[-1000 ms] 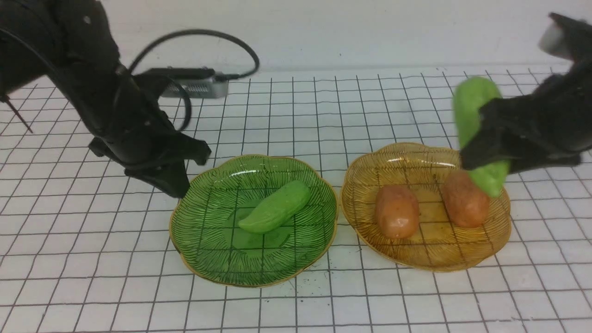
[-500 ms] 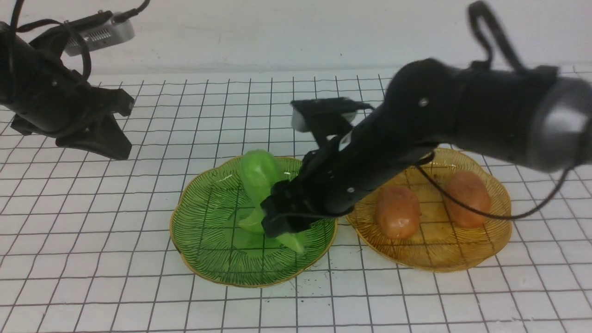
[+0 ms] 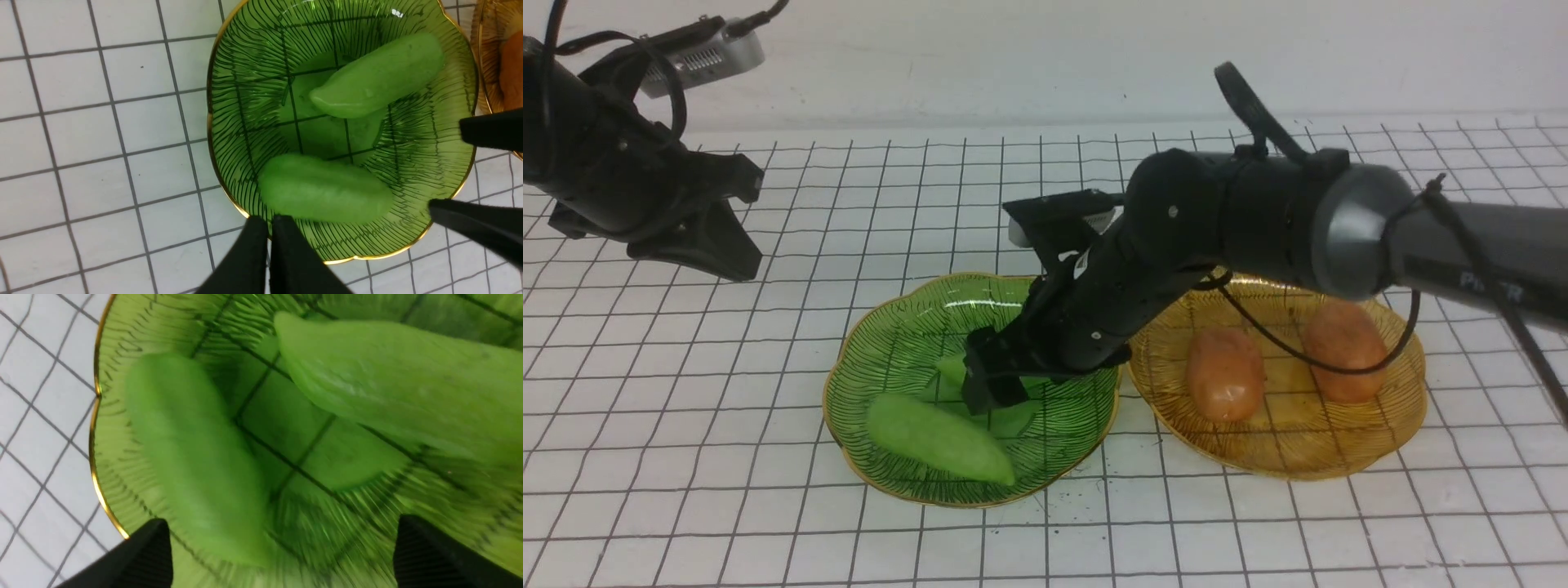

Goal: Put different types of vegetables on the plate.

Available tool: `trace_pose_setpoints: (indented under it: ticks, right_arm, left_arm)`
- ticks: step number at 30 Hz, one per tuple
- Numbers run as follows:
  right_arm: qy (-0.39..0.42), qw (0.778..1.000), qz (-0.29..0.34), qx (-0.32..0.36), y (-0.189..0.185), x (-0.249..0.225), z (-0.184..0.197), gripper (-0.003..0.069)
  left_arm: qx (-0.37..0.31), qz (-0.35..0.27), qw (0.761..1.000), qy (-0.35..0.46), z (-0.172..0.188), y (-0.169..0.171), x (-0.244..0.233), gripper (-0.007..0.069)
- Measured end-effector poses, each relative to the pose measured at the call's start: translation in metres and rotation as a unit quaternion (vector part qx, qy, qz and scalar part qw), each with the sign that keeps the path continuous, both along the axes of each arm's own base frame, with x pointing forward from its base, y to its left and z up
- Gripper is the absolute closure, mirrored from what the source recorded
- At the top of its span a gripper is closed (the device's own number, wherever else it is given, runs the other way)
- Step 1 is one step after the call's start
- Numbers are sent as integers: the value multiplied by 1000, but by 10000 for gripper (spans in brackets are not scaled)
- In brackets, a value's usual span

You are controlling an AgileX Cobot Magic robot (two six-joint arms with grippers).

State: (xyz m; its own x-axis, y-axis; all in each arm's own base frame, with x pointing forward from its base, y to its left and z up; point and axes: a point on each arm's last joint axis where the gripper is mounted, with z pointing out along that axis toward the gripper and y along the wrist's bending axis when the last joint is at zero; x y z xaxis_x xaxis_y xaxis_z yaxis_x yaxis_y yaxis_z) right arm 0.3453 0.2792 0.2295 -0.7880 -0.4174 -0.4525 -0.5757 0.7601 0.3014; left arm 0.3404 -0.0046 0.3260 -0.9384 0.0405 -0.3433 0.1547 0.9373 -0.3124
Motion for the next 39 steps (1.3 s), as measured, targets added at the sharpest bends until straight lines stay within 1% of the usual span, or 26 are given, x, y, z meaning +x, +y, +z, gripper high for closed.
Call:
trace_pose_setpoints:
  ticks: [4, 6, 7, 9, 11, 12, 13, 14, 15, 16, 17, 18, 19, 22, 24, 25, 26, 27, 28, 29, 31, 32, 33, 34, 35, 39]
  right_arm:
    - [46, 999, -6, -18, -17, 7, 20, -6]
    - [50, 999, -18, -14, -35, 17, 52, 75]
    - [50, 998, -19, -14, -36, 17, 53, 83]
    - [13, 999, -42, 7, -55, 19, 92, 203]
    - [0, 999, -50, 13, -63, 15, 106, 258]
    - [-31, 998, -59, 14, -77, 4, 131, 363]
    - [-33, 998, -60, 16, -78, 2, 134, 363]
    - [-50, 997, -61, 14, -84, -5, 146, 422]
    - [-80, 995, -64, 2, -101, -29, 166, 526]
    - [-94, 993, -66, -4, -107, -38, 175, 568]
    - [-96, 993, -66, -3, -110, -44, 177, 578]
    - [-127, 989, -70, -17, -127, -69, 194, 637]
    - [-148, 986, -75, -26, -141, -89, 203, 655]
    - [-199, 974, -99, -54, -175, -137, 217, 670]
    - [-213, 969, -110, -65, -187, -154, 217, 671]
    - [-231, 962, -124, -70, -202, -176, 209, 671]
    - [-281, 948, -142, -52, -217, -199, 205, 673]
    - [-281, 947, -143, -53, -216, -198, 201, 673]
    - [-315, 937, -150, -34, -223, -211, 198, 673]
    - [-371, 916, -155, 4, -230, -227, 182, 673]
    - [-408, 900, -154, 31, -233, -236, 166, 673]
    - [-457, 874, -152, 66, -237, -248, 144, 673]
    - [-478, 861, -149, 82, -239, -255, 126, 673]
    - [-497, 849, -148, 97, -240, -258, 118, 673]
    - [-508, 842, -146, 106, -241, -262, 100, 673]
    - [-513, 839, -143, 110, -241, -263, 85, 673]
  left_arm:
    - [0, 0, 1000, 0, 0, 0, 0, 629]
    - [0, 0, 1000, 0, 0, 0, 0, 629]
    - [0, 0, 1000, 0, 0, 0, 0, 629]
    - [-1, 0, 1000, 0, 0, 0, 0, 629]
    - [-1, 0, 1000, 0, 0, 0, 0, 629]
    - [0, 0, 1000, 0, 0, 0, 0, 629]
    - [0, 0, 1000, 0, 0, 0, 0, 629]
    - [0, 0, 1000, 0, 0, 0, 0, 629]
    - [0, 0, 1000, 0, 0, 0, 0, 629]
    - [0, 0, 1000, 0, 0, 0, 0, 629]
    - [0, 0, 1000, 0, 0, 0, 0, 629]
    - [0, 0, 1000, 0, 0, 0, 0, 629]
    - [0, 0, 1000, 0, 0, 0, 0, 629]
    - [-1, 0, 1000, 0, 0, 0, 0, 629]
    - [-1, 0, 1000, 0, 0, 0, 0, 629]
    - [-1, 0, 1000, 0, 0, 0, 0, 629]
    - [-1, 0, 1000, 0, 0, 0, 0, 629]
    - [-1, 0, 1000, 0, 0, 0, 0, 629]
    - [-1, 0, 1000, 0, 0, 0, 0, 629]
    - [-1, 0, 1000, 0, 0, 0, 0, 629]
    - [-1, 0, 1000, 0, 0, 0, 0, 629]
    - [-3, 0, 1000, 0, 0, 0, 0, 629]
    - [-3, 0, 1000, 0, 0, 0, 0, 629]
    - [-3, 0, 1000, 0, 0, 0, 0, 629]
    - [-3, 0, 1000, 0, 0, 0, 0, 629]
    - [-3, 0, 1000, 0, 0, 0, 0, 629]
